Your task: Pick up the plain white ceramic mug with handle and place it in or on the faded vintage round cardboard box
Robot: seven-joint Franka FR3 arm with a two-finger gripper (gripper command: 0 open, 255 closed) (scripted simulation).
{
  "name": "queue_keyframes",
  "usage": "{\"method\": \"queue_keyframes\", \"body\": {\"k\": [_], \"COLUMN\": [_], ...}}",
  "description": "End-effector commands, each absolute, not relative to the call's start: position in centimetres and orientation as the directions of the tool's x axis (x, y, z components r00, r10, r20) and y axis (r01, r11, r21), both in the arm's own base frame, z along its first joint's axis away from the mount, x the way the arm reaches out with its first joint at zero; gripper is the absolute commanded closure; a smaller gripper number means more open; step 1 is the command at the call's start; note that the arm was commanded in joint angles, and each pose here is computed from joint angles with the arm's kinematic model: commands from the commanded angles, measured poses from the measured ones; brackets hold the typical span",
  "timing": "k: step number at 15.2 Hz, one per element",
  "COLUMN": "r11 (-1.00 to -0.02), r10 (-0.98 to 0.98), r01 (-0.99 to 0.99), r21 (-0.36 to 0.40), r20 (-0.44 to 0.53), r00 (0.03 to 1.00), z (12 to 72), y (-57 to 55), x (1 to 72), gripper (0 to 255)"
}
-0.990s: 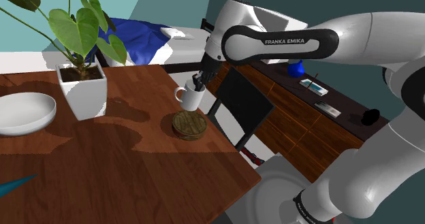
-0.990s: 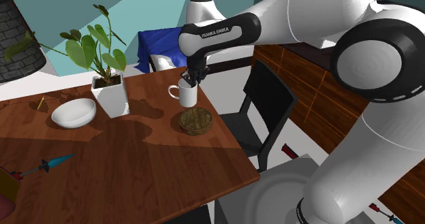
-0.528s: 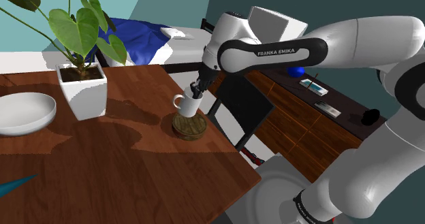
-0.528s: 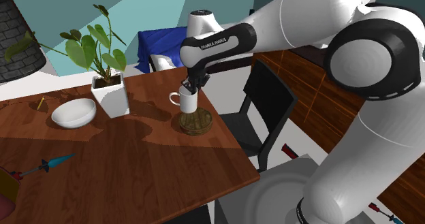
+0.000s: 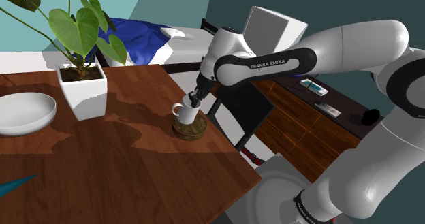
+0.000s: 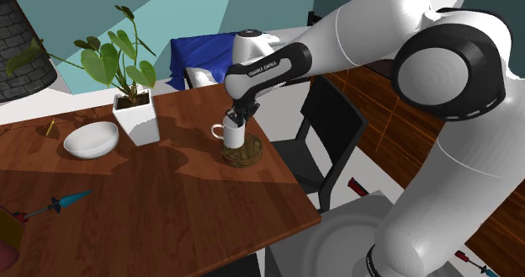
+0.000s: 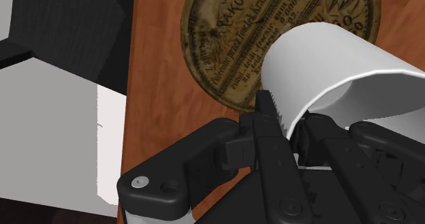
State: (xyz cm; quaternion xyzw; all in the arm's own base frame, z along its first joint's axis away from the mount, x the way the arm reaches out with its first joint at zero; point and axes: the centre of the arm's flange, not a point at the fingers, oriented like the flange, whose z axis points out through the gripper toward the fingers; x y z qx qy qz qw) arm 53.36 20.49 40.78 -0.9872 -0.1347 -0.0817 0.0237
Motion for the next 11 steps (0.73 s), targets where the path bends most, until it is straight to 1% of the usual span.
{"method": "queue_keyframes", "body": {"k": [1,8,9,11], "r11": [-0.963,-0.963,-0.963,-0.963], "r10": [0.262,0.262,0.262,0.262], "r01": [0.270,0.270,0.270,0.270], "r21": [-0.025,-0.025,-0.025,-0.025], "r20": [0.168,0.168,0.168,0.168], "r00": [0.950,0.950,0.950,0.950], "z": [39.83,39.83,39.84,39.84], "y": [20.49,20.49,20.49,20.49], "x": [53.40,53.40,53.40,53.40], "gripper": [255,255,0,0]}}
